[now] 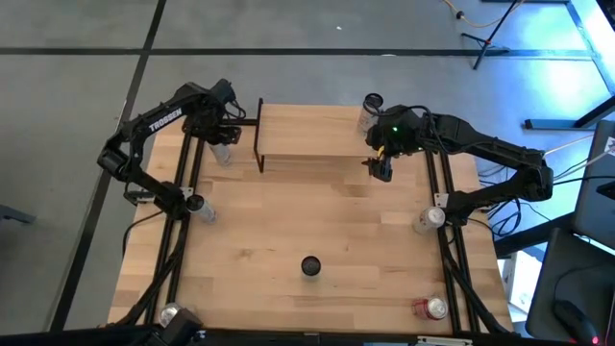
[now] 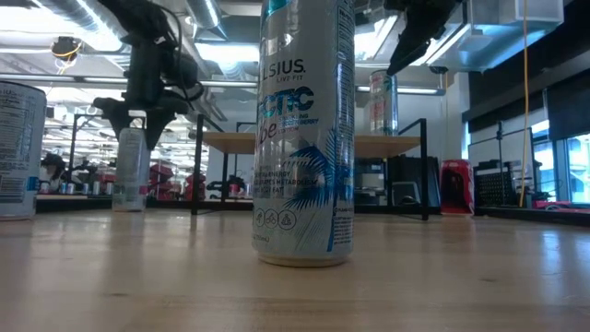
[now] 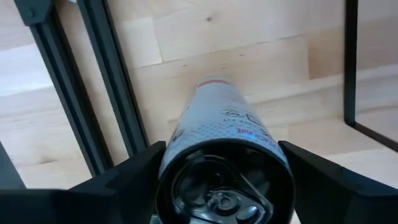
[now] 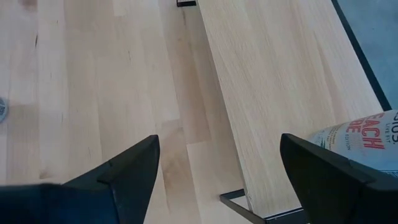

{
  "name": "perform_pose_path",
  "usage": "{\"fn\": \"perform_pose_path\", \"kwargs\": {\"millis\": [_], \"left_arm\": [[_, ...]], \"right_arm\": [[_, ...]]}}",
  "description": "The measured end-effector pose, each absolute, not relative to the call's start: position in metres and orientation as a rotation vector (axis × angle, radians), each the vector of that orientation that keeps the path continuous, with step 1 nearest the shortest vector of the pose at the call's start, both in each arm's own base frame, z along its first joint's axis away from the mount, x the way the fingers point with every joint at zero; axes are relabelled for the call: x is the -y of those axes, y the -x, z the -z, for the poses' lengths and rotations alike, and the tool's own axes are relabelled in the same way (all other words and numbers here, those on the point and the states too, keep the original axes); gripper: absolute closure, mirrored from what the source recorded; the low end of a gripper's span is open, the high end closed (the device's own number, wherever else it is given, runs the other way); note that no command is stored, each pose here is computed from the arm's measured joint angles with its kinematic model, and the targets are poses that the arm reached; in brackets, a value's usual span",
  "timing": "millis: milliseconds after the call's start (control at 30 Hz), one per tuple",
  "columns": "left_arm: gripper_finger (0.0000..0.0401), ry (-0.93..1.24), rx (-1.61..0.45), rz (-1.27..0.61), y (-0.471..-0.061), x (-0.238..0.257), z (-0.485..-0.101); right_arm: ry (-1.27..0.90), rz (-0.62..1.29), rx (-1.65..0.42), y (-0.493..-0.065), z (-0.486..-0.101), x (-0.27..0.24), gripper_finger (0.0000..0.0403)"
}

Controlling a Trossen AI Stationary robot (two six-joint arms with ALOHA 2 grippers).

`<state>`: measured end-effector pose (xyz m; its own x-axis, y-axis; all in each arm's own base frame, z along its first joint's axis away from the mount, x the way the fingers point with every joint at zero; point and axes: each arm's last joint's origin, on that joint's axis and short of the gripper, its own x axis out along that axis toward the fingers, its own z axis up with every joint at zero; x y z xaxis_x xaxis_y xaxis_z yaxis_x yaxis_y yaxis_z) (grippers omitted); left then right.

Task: Place canned beverage on shelf
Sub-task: Put the white-pink soda can on the shelf aligned with the other white-pink soda can

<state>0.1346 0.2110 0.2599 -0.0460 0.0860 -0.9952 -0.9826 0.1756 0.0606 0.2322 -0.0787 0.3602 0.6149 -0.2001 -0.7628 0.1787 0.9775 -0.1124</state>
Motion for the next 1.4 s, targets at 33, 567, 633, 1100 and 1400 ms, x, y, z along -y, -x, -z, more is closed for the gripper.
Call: {"fn": "perform_pose_path", "kwargs": {"millis": [33,567,633,1100,1400], "left_arm": [[0.0123,0.983,-1.272,-1.145,-0.135,-0.211,-0.26],[0.0183,0.872,-1.163,-1.006,-0.136,-0.179,-0.311],[0.0182,0.86,-1.134,-0.966,-0.135,-0.168,-0.324],[0.0178,0.785,-1.203,-0.637,-0.155,-0.083,-0.361],[0.0177,0.674,-1.184,-0.434,-0.207,-0.031,-0.363]], "right_arm": [[0.026,0.218,-0.881,-0.232,-0.36,0.079,0.0084],[0.012,0.243,-0.796,-0.238,-0.366,0.081,0.0084],[-0.013,0.255,-0.783,-0.239,-0.366,0.081,0.0084],[-0.181,0.12,-0.731,-0.246,-0.369,0.057,0.0084],[-0.109,-0.117,-0.774,-0.252,-0.367,-0.003,0.0084]]}}
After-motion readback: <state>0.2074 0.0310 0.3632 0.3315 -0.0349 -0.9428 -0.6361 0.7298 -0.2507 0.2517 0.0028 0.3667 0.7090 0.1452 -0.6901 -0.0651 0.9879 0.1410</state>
